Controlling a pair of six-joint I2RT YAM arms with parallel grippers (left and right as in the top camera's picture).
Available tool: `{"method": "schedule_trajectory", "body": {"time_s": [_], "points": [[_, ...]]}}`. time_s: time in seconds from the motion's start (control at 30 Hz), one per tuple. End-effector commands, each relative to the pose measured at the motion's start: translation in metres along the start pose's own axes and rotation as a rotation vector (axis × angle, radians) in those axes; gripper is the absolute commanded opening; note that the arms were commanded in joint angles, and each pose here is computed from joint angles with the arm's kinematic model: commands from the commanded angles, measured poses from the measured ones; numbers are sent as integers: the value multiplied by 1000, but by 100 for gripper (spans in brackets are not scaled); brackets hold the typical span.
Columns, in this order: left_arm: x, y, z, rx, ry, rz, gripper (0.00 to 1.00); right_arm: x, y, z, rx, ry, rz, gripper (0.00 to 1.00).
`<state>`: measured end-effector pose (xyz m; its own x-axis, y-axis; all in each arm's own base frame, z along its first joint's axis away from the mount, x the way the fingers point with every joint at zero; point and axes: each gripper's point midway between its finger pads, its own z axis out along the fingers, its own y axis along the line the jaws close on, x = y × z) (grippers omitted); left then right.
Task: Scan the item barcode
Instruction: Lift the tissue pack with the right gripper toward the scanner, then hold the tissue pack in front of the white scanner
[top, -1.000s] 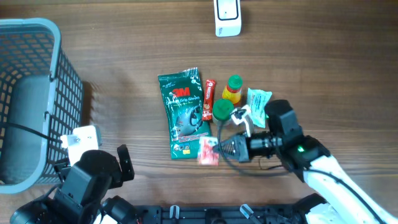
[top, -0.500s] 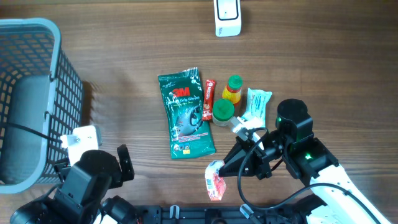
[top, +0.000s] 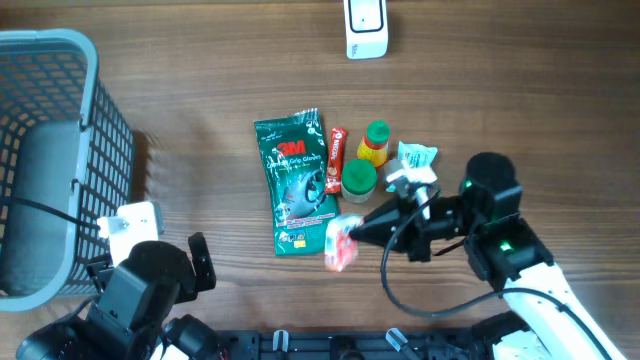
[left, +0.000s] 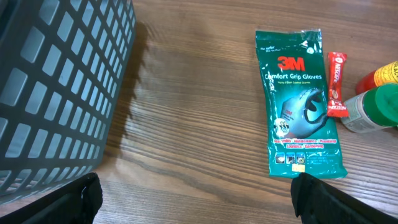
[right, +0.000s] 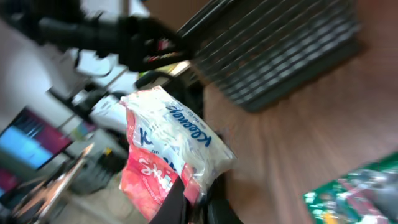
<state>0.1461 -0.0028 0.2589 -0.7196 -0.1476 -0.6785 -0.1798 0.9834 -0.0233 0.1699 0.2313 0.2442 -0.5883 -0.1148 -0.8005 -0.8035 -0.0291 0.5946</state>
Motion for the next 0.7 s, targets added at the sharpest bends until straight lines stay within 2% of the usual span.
{"method": "schedule_trajectory", "body": {"time_s": [0.0,0.23,0.3,0.37,0.43,0.53,0.67], "points": [[-3,0,-3,6,-10,-28,100,-28,-18,-23,126,-88,-45,5],[-3,0,-3,6,-10,-28,100,-116,-27,-80,393,-268,-219,5],[-3,0,-3,6,-10,-28,100,-141,-39,-97,560,-330,-317,5],[-3,0,-3,6,-10,-28,100,-165,-63,-127,802,-394,-404,5],[-3,0,-3,6,-10,-28,100,-182,-77,-147,943,-433,-461,5],[-3,0,-3,6,-10,-28,100,-212,-100,-169,1061,-515,-595,5],[-3,0,-3,6,-10,-28,100,-222,-143,-176,1121,-512,-602,5]]}}
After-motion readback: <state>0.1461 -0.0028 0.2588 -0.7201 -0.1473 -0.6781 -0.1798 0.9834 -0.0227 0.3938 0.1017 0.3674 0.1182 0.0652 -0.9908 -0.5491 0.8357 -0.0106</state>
